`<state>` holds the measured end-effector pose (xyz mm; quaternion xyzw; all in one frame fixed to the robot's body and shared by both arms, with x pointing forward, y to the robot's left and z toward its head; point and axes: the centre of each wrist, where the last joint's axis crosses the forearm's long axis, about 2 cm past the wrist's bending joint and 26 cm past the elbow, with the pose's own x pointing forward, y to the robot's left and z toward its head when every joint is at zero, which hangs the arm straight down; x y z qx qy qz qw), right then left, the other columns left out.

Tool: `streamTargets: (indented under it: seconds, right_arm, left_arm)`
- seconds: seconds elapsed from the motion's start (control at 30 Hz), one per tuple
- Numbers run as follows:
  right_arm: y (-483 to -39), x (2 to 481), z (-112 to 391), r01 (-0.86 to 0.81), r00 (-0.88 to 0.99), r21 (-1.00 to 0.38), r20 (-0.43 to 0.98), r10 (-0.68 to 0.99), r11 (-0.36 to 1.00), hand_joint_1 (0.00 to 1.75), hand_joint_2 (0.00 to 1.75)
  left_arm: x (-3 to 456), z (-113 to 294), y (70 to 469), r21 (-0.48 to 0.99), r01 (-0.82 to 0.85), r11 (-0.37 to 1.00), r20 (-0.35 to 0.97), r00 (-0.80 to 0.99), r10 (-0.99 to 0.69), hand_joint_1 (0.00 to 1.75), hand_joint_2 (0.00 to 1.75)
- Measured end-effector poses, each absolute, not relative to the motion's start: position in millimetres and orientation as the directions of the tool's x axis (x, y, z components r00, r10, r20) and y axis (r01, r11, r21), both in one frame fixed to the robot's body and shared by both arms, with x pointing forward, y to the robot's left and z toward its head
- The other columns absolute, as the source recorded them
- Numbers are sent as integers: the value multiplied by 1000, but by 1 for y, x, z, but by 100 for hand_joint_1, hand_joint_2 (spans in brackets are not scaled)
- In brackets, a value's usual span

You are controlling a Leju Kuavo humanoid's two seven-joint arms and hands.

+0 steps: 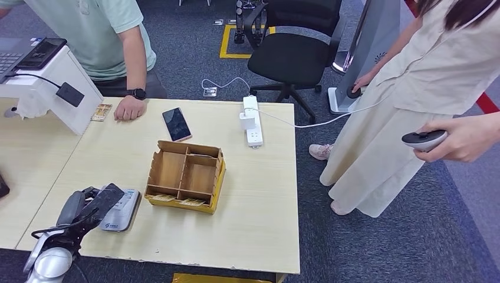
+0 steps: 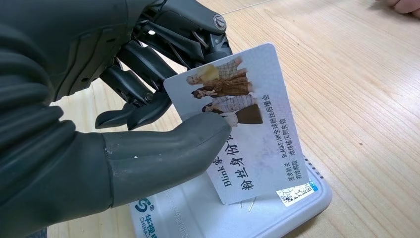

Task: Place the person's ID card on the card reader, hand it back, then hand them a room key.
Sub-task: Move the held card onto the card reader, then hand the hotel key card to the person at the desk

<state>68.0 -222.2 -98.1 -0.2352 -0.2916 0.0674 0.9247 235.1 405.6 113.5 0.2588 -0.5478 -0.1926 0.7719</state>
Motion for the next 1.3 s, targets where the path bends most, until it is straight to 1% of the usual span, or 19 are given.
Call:
streamTargets:
  seconds: [0.43, 0.7, 1.3]
  right_arm:
    - [-222, 75, -97, 26, 816, -471, 519, 254, 882, 0, 0]
    - [-223, 79, -96, 44, 814, -468, 528, 240, 882, 0, 0]
    - [-223, 81, -96, 48, 814, -468, 531, 237, 883, 0, 0]
  left_arm:
    - [232, 111, 408, 624, 60, 779, 711, 371, -598, 175, 175]
    - [231, 106, 406, 656, 101, 748, 664, 394, -635, 175, 175]
    - [232, 103, 404, 659, 115, 743, 655, 397, -643, 175, 175]
